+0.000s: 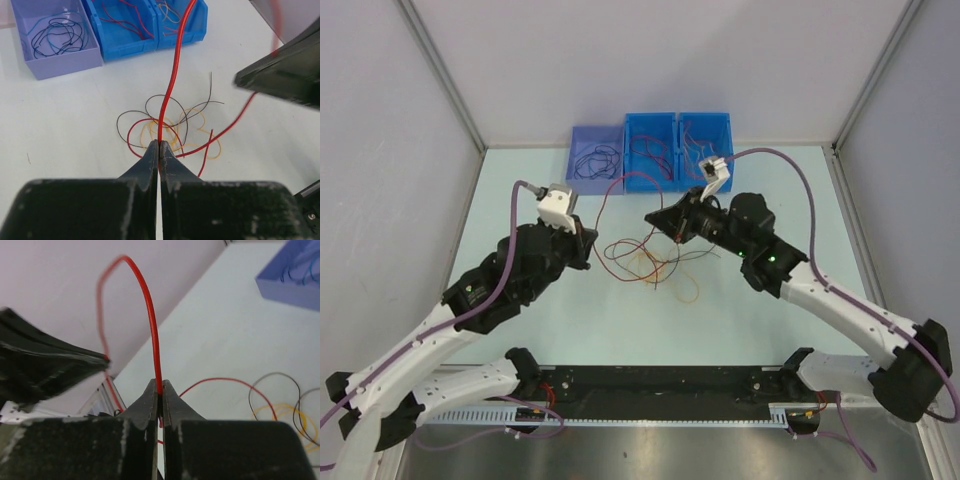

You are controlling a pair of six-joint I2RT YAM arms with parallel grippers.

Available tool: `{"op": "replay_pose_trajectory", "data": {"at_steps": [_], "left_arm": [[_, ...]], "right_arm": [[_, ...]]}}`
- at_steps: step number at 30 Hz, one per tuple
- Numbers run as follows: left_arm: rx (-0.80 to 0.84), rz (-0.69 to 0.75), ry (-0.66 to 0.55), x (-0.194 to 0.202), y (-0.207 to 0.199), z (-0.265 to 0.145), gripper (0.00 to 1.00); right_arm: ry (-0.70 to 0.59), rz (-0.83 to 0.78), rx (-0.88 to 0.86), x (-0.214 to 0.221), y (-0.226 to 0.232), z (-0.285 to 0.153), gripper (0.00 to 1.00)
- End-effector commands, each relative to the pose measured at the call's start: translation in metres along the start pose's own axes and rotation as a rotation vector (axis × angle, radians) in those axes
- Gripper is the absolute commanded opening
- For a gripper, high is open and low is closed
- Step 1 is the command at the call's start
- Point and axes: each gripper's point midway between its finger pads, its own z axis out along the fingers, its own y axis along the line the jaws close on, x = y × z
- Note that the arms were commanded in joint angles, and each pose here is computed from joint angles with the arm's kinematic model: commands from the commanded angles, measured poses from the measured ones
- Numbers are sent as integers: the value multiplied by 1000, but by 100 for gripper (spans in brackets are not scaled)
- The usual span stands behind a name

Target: Untangle the cables

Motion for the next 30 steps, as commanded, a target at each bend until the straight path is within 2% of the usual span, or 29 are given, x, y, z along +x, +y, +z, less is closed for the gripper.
{"op": "replay_pose_trajectory", "data": {"at_steps": [1, 7, 13, 14, 20, 27, 29, 30], "left_arm": [[34, -26, -8, 5, -9, 7, 0], [52, -18, 63, 38, -13, 21, 0], [84, -42, 144, 87, -18, 35, 0], [104, -42, 183, 106, -19, 37, 0], [165, -95, 298, 159, -30, 44, 0], [168, -107, 346, 188, -26, 42, 0], [198, -97, 351, 188, -30, 41, 8], [214, -81, 350, 187, -32, 40, 27]], "right_arm": [[-125, -67, -111, -60, 55, -27, 0], [-226, -98, -243, -109, 111, -62, 0], [-357, -149, -291, -160, 143, -106, 0], [-371, -153, -289, -166, 144, -110, 0], [-457, -185, -281, -194, 149, -139, 0], [-517, -219, -290, -217, 158, -154, 0], [-511, -219, -295, -220, 159, -152, 0], [-513, -220, -308, -222, 163, -155, 0]]}}
